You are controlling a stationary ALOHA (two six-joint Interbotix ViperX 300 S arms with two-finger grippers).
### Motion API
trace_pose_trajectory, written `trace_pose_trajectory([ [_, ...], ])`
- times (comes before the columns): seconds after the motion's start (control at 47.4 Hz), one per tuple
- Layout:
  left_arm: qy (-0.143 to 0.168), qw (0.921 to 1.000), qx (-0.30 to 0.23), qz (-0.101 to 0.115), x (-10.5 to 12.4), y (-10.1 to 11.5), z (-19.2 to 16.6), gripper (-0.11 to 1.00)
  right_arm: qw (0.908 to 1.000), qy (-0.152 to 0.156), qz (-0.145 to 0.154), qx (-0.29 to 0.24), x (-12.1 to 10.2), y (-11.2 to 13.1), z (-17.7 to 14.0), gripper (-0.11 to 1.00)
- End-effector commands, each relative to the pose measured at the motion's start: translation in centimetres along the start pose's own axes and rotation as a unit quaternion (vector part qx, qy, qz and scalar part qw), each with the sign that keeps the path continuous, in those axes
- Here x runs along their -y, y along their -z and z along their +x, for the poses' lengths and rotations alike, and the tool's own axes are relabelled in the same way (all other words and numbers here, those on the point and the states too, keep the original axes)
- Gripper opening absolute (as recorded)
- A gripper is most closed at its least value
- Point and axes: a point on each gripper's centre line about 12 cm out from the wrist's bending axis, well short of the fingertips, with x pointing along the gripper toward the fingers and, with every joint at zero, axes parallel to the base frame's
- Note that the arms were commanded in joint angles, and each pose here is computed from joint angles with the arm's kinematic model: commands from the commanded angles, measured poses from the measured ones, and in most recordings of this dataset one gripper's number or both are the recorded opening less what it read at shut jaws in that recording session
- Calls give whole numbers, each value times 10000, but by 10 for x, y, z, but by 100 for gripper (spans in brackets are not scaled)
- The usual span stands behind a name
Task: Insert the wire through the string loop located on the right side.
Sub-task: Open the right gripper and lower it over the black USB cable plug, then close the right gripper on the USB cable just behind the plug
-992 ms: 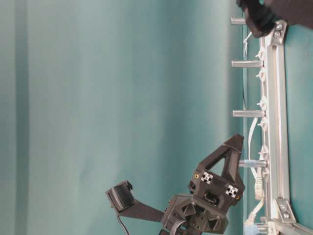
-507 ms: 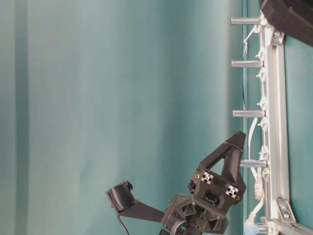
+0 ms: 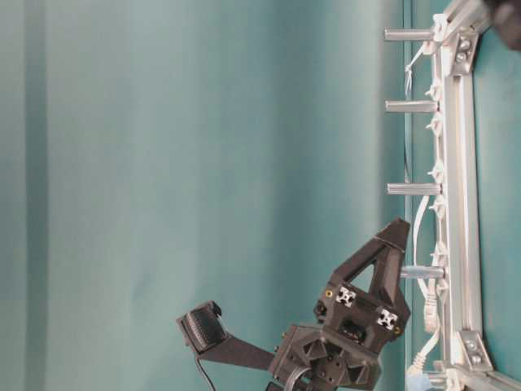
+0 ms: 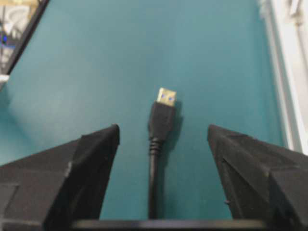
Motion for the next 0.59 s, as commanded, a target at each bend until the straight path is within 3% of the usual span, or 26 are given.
trace_pose_trajectory([
  [0.0, 29, 9998, 183, 38, 2, -12, -4, 67, 9999, -112, 9, 51, -11, -6, 5, 85],
  [0.38, 29, 9999, 114, 16, 2, -10, -4, 67, 9997, 57, 115, -207, -7, 10, 14, 84],
  [0.57, 30, 9999, 129, 8, 2, -11, -4, 67, 9990, 268, 260, -226, -2, 13, 19, 77],
])
